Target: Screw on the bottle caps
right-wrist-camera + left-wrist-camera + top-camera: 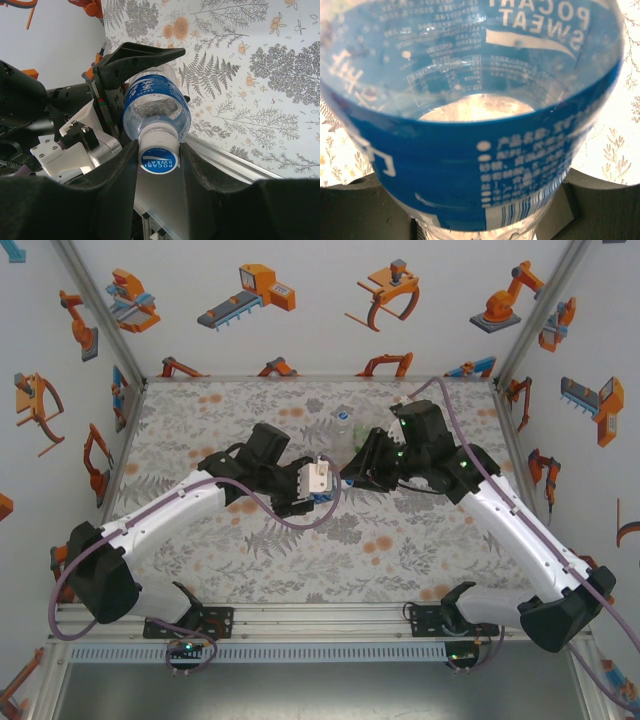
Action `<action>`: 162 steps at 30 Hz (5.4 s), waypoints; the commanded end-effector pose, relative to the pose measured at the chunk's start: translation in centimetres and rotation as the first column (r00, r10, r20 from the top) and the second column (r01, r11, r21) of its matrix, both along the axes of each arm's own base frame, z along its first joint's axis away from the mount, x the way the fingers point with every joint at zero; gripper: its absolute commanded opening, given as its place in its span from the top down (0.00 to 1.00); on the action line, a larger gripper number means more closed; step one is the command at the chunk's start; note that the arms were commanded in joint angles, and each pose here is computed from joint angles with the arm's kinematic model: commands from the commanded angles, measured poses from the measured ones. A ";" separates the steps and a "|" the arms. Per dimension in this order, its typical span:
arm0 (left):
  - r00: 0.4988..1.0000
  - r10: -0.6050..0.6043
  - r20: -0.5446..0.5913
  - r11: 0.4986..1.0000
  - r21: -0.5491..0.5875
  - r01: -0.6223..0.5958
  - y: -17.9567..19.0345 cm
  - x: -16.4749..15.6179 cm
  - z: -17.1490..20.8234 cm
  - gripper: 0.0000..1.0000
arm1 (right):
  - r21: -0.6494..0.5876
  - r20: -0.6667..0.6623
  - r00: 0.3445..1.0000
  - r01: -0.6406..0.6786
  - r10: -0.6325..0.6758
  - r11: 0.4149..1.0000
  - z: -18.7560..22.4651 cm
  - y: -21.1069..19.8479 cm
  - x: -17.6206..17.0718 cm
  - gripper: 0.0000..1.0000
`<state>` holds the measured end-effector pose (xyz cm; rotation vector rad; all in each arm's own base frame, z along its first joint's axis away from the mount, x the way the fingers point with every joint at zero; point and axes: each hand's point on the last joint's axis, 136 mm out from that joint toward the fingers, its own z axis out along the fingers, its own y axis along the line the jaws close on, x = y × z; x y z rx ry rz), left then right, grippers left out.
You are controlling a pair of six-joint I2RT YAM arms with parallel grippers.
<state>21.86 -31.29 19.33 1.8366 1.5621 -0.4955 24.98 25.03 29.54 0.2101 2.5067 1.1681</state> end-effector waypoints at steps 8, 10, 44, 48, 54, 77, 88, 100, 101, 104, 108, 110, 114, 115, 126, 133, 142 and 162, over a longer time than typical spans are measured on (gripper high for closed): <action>0.999 -0.032 0.012 0.999 -0.040 0.033 -0.9 -0.1 1.4 1.00 | 0.005 0.075 0.997 -0.031 0.030 1.000 1.8 -0.1 -0.2 0.78; 0.999 -0.041 0.005 0.998 -0.047 0.041 -1.0 -0.2 1.4 1.00 | -0.012 0.136 0.990 -0.046 0.047 0.999 2.4 -0.4 -0.2 0.81; 0.994 -0.090 -0.066 0.962 -0.264 0.070 0.9 0.5 6.0 1.00 | -0.293 0.608 0.724 -0.178 0.327 0.939 4.7 -3.9 -3.4 0.96; 0.993 -0.091 -0.074 0.963 -0.259 0.070 0.8 0.5 5.7 1.00 | -0.299 0.649 0.664 -0.225 0.371 0.927 5.0 -3.5 -4.2 0.96; 0.991 -0.103 -0.090 0.963 -0.258 0.077 0.7 0.4 5.6 1.00 | -0.325 0.673 0.595 -0.294 0.439 0.899 4.6 -2.5 -4.7 0.96; 0.970 -0.235 -0.054 0.968 -0.103 0.229 -0.8 -4.4 3.1 1.00 | -0.583 0.783 -0.065 -0.424 0.618 0.693 8.0 0.2 -9.9 1.00; 0.970 -0.242 -0.031 0.968 -0.072 0.239 -0.6 -4.8 3.0 1.00 | -0.680 0.731 -0.328 -0.423 0.598 0.599 8.3 0.7 -12.3 1.00; 0.968 -0.248 -0.040 0.967 -0.063 0.245 -0.7 -5.1 2.9 1.00 | -0.704 0.704 -0.330 -0.444 0.629 0.554 6.9 1.8 -11.7 1.00; 0.968 -0.249 -0.040 0.967 -0.061 0.247 -0.7 -5.1 2.8 1.00 | -0.705 0.702 -0.330 -0.445 0.630 0.552 6.8 1.9 -11.6 1.00; 0.967 -0.253 -0.038 0.967 -0.046 0.251 -0.7 -5.3 2.7 1.00 | -0.707 0.699 -0.333 -0.450 0.633 0.545 6.6 2.1 -11.6 1.00; 0.965 -0.262 -0.032 0.964 -0.047 0.260 -0.7 -5.6 2.9 1.00 | -0.729 0.675 -0.345 -0.448 0.652 0.518 5.8 2.2 -11.5 1.00; 0.964 -0.264 -0.033 0.964 -0.050 0.262 -0.7 -5.6 2.9 1.00 | -0.743 0.659 -0.358 -0.447 0.661 0.498 5.4 2.3 -11.6 1.00; 0.961 -0.274 -0.037 0.961 -0.060 0.272 -0.8 -5.9 3.0 1.00 | -0.761 0.638 -0.365 -0.433 0.678 0.483 4.9 2.3 -11.5 1.00; 0.961 -0.275 -0.038 0.960 -0.060 0.272 -0.8 -5.9 3.0 1.00 | -0.765 0.634 -0.366 -0.425 0.681 0.484 4.9 2.3 -11.4 1.00; 0.954 -0.294 -0.062 0.954 -0.073 0.289 -1.1 -6.5 3.1 1.00 | -0.766 0.630 -0.396 -0.457 0.668 0.452 4.2 2.6 -12.2 1.00; 0.962 -0.270 -0.039 0.961 -0.078 0.266 -1.2 -5.9 3.2 1.00 | -0.550 0.735 0.063 -0.529 0.676 0.646 3.8 3.1 -9.0 1.00; 0.975 -0.221 -0.002 0.971 -0.090 0.220 -1.5 -4.9 3.3 1.00 | -0.097 0.514 0.814 -0.260 0.272 0.961 1.7 0.8 -4.5 1.00; 0.984 -0.174 0.027 0.978 -0.113 0.176 -1.9 -3.9 3.3 1.00 | 0.126 0.011 0.999 0.043 -0.045 0.991 -1.8 0.3 -4.1 0.69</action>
